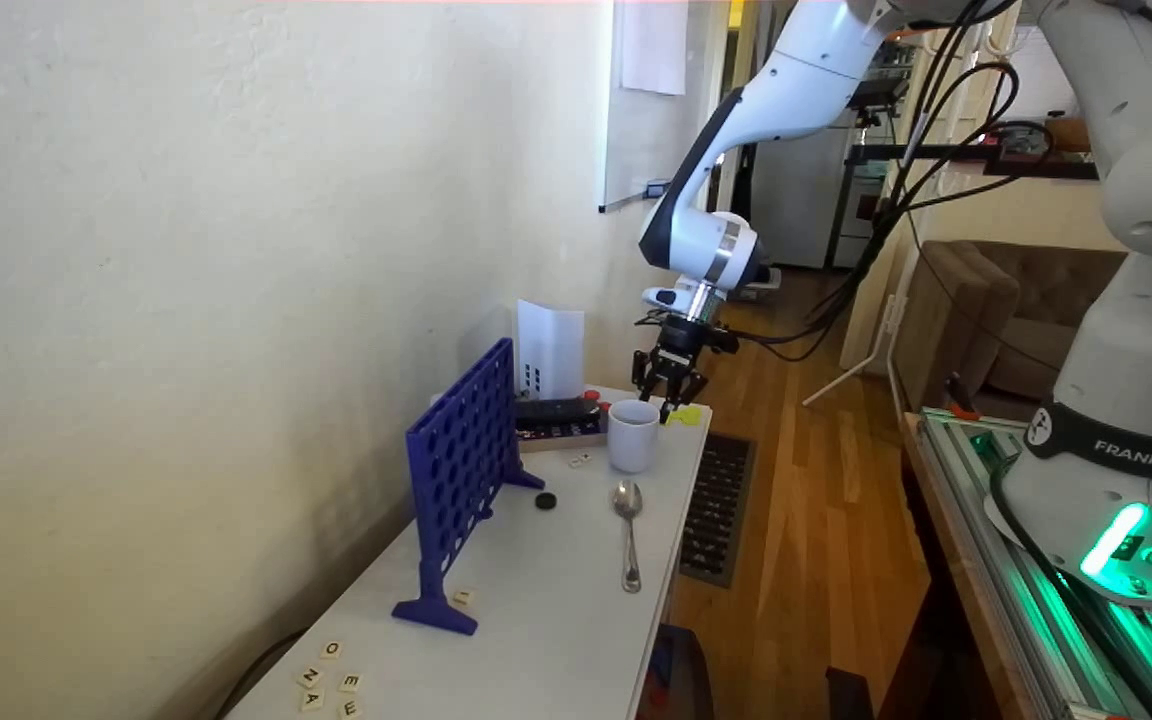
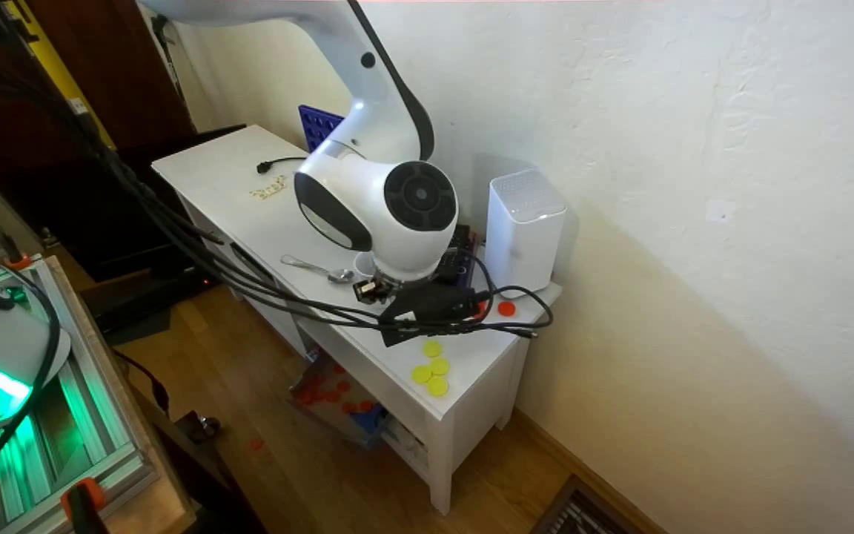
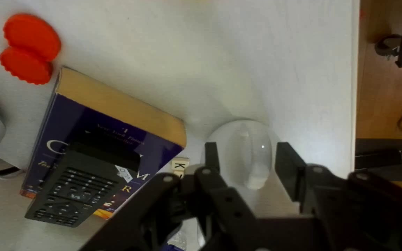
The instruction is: Move the white mug to the left
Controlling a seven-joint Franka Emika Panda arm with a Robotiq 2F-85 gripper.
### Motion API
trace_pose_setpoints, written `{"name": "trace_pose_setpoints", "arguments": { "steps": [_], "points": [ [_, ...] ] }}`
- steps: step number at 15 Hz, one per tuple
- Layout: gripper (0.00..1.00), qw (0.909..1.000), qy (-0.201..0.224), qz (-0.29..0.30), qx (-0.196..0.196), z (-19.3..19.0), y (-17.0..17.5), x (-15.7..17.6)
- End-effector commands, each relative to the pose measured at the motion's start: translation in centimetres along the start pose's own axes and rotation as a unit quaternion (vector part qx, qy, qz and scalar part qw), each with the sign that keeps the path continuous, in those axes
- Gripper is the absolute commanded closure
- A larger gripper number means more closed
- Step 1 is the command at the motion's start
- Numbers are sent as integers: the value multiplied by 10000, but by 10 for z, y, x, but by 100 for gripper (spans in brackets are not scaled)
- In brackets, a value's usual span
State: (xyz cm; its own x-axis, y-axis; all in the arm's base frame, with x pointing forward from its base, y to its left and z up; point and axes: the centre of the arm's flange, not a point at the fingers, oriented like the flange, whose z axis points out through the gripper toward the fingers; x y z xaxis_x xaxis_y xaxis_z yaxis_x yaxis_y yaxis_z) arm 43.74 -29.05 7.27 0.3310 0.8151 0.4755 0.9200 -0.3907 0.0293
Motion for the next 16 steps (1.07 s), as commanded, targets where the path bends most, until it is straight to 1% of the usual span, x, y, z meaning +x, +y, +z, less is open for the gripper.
{"name": "trace_pose_setpoints", "arguments": {
  "steps": [1,2,4,5,6,7,9,10,12,16],
  "points": [
    [53,9999,-5,-96,-100,4,-2,1],
    [51,9999,6,-107,-100,4,-3,1],
    [60,9999,0,-116,-96,4,-4,1],
    [75,9999,-2,-125,-100,4,-4,0],
    [84,9999,-5,-131,-111,3,-5,0],
    [86,9998,-5,-139,-114,3,-5,0],
    [100,9998,-3,-156,-102,2,-7,0],
    [100,9998,-7,-164,-97,2,-7,0],
    [96,9998,14,-211,-42,1,-9,1],
    [96,9990,183,-379,143,-7,-21,8]
  ]
}}
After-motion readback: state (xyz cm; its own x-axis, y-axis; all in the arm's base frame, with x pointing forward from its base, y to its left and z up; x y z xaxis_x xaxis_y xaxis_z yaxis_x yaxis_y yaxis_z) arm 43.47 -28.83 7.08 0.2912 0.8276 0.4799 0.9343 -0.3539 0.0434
